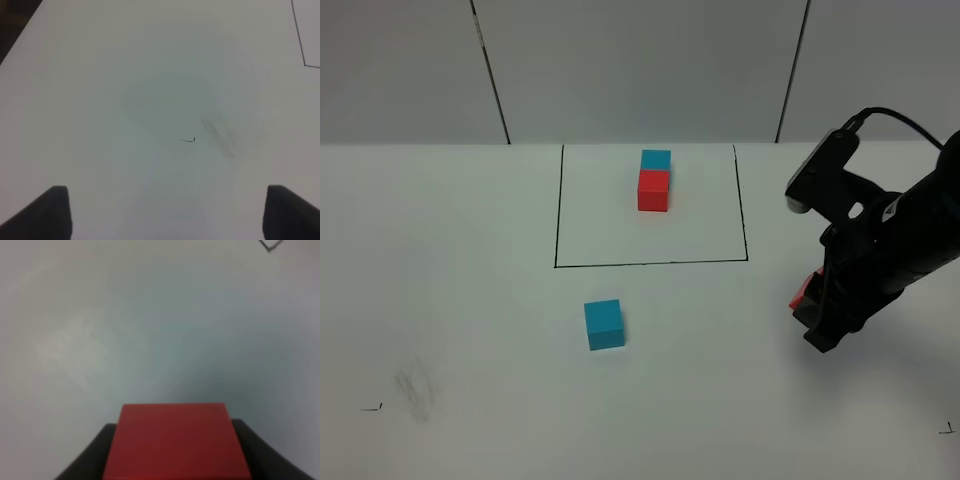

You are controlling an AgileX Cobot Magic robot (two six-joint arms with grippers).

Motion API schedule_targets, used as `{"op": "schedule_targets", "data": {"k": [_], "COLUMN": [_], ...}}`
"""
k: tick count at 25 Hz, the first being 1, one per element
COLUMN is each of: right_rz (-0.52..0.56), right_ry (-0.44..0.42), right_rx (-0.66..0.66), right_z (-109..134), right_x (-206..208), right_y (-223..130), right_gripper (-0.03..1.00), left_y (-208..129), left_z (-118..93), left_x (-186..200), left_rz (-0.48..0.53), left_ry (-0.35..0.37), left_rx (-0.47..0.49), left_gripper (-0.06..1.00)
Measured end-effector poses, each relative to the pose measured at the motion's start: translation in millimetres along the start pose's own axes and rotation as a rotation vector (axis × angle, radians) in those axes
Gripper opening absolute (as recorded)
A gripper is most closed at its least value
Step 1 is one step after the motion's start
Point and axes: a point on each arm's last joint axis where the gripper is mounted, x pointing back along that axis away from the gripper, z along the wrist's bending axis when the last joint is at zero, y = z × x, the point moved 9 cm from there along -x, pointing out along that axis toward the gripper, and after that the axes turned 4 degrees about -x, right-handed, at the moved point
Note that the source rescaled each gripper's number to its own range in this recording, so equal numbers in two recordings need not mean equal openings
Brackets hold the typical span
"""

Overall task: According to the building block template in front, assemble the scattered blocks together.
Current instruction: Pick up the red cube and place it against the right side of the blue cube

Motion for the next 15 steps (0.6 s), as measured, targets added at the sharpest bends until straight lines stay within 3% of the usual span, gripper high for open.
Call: {"op": "schedule_targets", "data": {"k": [10,15], "right_rz": [0.137,0.179], "right_ry": [0.145,0.137], "right_rx": [0.116,0.213], "right_z": [1.4,-3.2], "right_x": [-41.4,-47.6], "right_y": [7.9,25.4], "right_gripper": [0.0,0.0], "left_y": [0.0,0.0], "left_z": [0.0,0.0], "left_x": [0.0,0.0], "left_rz": [0.0,0.0], "left_ry": [0.0,0.0], "left_rx": [0.0,0.0], "left_gripper": [1.0,1.0]}}
